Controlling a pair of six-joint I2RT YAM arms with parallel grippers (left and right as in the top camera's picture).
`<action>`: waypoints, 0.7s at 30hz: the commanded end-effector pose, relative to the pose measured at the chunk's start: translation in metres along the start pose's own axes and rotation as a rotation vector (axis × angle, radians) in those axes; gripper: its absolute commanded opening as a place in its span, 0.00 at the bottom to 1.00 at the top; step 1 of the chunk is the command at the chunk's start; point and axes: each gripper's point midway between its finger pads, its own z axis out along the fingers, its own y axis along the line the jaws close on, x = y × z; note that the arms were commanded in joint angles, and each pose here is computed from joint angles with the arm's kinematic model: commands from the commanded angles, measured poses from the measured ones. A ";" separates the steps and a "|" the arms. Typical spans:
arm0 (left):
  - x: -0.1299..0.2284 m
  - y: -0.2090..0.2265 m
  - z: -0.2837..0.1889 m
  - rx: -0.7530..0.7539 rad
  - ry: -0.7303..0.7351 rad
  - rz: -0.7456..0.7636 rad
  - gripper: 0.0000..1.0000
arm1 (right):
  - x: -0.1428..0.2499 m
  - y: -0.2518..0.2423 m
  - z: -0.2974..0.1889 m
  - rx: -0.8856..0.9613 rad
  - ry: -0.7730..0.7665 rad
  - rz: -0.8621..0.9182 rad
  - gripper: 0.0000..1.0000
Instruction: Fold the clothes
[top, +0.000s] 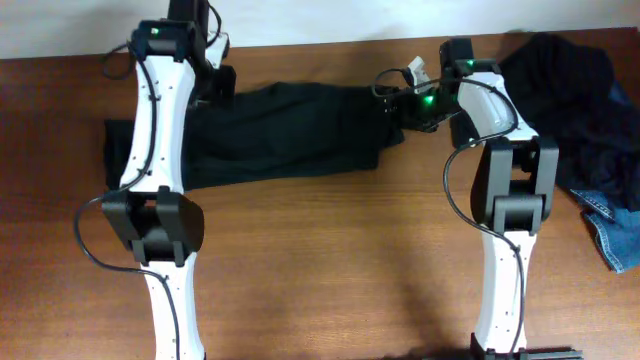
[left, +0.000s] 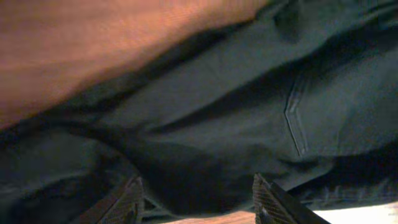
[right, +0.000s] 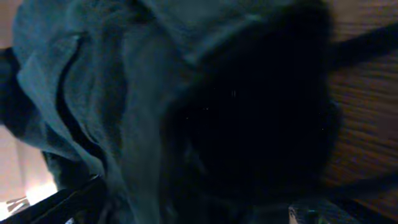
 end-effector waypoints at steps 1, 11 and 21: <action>-0.005 0.010 -0.021 -0.043 -0.041 0.010 0.58 | 0.029 0.008 0.048 -0.058 0.113 0.010 0.99; -0.005 0.012 -0.021 -0.048 -0.040 0.008 0.59 | 0.034 0.032 0.066 -0.079 0.135 -0.044 0.33; -0.001 0.014 -0.020 -0.048 -0.027 0.002 0.58 | 0.022 -0.013 0.015 -0.057 0.071 0.066 0.04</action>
